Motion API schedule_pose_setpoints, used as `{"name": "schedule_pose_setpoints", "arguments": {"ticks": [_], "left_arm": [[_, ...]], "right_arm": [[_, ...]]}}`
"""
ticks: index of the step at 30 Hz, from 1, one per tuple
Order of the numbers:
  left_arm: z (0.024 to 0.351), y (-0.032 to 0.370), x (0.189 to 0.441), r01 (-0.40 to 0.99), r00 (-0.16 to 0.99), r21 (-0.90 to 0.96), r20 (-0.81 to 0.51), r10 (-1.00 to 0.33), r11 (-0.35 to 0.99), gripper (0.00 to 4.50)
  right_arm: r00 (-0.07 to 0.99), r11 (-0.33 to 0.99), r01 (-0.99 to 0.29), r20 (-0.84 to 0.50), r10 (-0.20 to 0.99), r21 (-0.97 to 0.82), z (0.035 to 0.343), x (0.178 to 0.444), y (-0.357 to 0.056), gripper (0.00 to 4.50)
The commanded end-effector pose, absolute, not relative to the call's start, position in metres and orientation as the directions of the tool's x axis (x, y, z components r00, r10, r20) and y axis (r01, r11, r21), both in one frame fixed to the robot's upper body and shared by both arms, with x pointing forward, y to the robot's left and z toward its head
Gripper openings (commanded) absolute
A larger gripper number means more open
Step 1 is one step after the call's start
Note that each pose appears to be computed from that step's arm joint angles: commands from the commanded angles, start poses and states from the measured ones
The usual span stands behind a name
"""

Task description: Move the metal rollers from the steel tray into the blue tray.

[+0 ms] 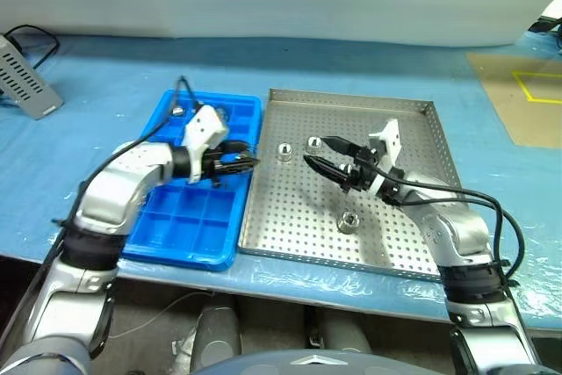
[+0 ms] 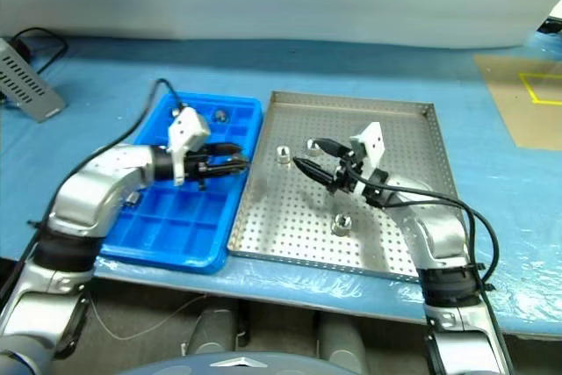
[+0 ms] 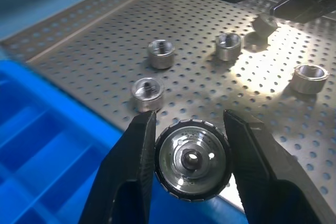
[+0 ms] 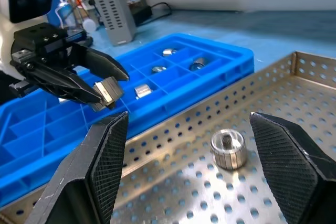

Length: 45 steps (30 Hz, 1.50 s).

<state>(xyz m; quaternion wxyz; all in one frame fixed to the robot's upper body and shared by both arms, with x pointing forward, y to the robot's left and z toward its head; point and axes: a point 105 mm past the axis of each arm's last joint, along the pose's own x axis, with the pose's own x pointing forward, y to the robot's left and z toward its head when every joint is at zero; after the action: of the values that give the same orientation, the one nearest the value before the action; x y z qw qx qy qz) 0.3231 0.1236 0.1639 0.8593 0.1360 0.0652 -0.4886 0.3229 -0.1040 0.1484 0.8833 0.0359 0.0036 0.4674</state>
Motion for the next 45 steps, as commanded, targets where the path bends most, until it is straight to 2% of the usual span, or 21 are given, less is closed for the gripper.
{"name": "schedule_pose_setpoints", "arguments": {"ticks": [1,7,12,16,21,25,35,42,45], "left_arm": [[0.185,0.155,0.317,0.752,0.649,0.291,-0.175,-0.74,0.591,1.8],[0.182,0.201,0.312,0.562,0.826,0.268,-0.137,-0.547,0.782,1.8],[0.163,0.212,0.309,0.434,0.901,0.233,-0.13,-0.414,0.87,1.8],[0.146,0.21,0.321,0.347,0.937,0.177,-0.109,-0.332,0.921,1.8],[0.14,0.186,0.337,0.366,0.93,0.133,-0.094,-0.356,0.921,1.8],[0.128,0.172,0.344,0.403,0.912,0.137,-0.143,-0.385,0.905,1.8],[0.128,0.179,0.34,0.412,0.905,0.111,-0.164,-0.392,0.904,1.8],[0.112,0.174,0.348,0.378,0.913,0.102,-0.208,-0.352,0.92,1.8],[0.113,0.177,0.351,0.349,0.922,0.063,-0.203,-0.331,0.935,2.66]], "right_arm": [[0.493,0.491,-0.87,0.066,0.868,0.039,0.156,0.328,-0.085,3.88],[0.378,0.377,-0.926,0.116,0.918,0.036,0.16,0.34,-0.043,3.88],[0.36,0.362,-0.932,0.116,0.926,0.002,0.159,0.353,-0.032,3.88],[0.335,0.336,-0.942,0.102,0.936,0.015,0.155,0.359,-0.033,3.88],[0.313,0.313,-0.95,0.105,0.944,0.014,0.157,0.358,-0.028,3.88],[0.326,0.327,-0.945,0.103,0.94,0.01,0.16,0.358,-0.028,3.88],[0.364,0.365,-0.931,0.093,0.927,0.012,0.156,0.353,-0.033,3.88],[0.388,0.389,-0.921,0.087,0.918,0.007,0.156,0.356,-0.035,3.88],[0.398,0.399,-0.917,0.079,0.914,0.003,0.155,0.357,-0.037,3.91]]}}
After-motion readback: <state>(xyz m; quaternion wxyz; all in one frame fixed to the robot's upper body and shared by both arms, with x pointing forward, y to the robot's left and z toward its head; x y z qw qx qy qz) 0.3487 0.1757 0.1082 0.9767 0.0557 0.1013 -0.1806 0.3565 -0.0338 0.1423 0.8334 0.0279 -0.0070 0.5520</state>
